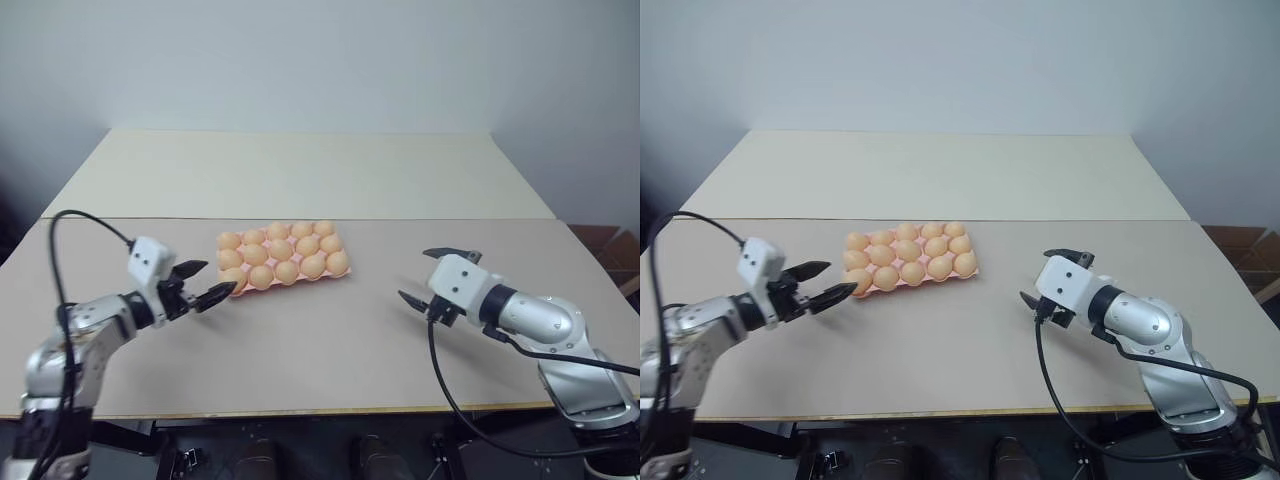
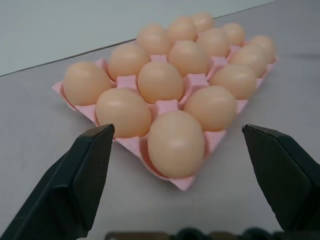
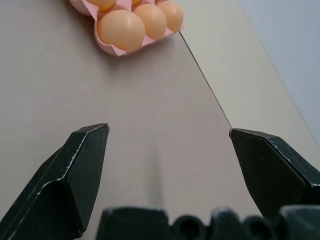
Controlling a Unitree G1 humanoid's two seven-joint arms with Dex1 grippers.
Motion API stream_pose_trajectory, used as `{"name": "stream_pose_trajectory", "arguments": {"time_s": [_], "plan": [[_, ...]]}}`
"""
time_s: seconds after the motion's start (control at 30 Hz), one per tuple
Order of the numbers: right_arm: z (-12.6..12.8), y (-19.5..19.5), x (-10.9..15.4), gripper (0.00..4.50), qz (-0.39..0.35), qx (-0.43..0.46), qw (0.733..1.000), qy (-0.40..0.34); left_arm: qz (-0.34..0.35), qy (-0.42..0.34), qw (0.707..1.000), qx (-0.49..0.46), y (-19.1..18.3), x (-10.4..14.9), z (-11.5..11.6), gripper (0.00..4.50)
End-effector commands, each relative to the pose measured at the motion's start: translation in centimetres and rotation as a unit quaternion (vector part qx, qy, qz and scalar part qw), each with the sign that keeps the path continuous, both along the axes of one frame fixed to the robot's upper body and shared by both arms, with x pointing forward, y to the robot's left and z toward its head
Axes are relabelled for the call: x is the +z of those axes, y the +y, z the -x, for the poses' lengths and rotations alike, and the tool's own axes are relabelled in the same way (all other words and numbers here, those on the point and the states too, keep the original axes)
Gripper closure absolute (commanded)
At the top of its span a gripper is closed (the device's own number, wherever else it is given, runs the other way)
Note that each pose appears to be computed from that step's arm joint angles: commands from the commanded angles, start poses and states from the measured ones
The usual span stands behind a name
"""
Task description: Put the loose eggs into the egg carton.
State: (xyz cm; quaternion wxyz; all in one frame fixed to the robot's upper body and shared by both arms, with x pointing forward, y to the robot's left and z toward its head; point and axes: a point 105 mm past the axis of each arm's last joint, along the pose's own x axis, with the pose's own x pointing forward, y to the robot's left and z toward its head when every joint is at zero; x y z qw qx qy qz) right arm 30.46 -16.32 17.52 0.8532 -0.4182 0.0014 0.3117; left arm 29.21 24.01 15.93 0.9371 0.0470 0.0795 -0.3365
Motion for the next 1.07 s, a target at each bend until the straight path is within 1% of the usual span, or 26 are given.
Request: {"name": "stream_pose_trajectory", "arguments": {"time_s": [0.03,0.13,0.2,0.33,0.43,0.6,0.8,0.97,1.07], "plan": [[1.5,0.2,2.2,0.0,-0.007,0.04,0.999,-0.01,-0.009,-0.018,0.999,-0.051,0.6,2.2,3.0,0.04],[3.6,0.2,2.8,0.0,-0.001,0.098,0.995,0.024,-0.02,-0.002,0.997,-0.074,1.6,2.7,5.4,0.04],[4.5,0.0,3.0,0.0,0.009,0.12,0.992,0.041,-0.019,0.002,0.997,-0.081,2.0,3.2,6.3,0.04],[6.5,-0.3,4.0,0.0,0.007,0.174,0.982,0.076,-0.027,-0.002,0.997,-0.075,2.9,4.2,7.1,0.04],[7.3,-0.6,4.7,0.0,0.003,0.193,0.978,0.085,-0.035,0.002,0.997,-0.071,3.1,4.3,7.2,0.04],[7.3,-1.4,4.5,0.0,0.025,0.182,0.979,0.089,-0.049,0.015,0.996,-0.073,3.2,4.0,7.5,0.04],[7.4,-1.0,3.8,0.0,0.015,0.178,0.979,0.095,-0.056,0.016,0.996,-0.072,3.3,4.4,7.3,0.04],[7.2,-1.2,3.5,0.0,0.021,0.174,0.979,0.1,-0.062,0.017,0.997,-0.05,3.5,4.5,7.2,0.04],[6.8,-1.4,3.7,0.0,0.024,0.171,0.98,0.099,-0.045,0.022,0.998,-0.038,3.4,4.4,7.2,0.04]]}}
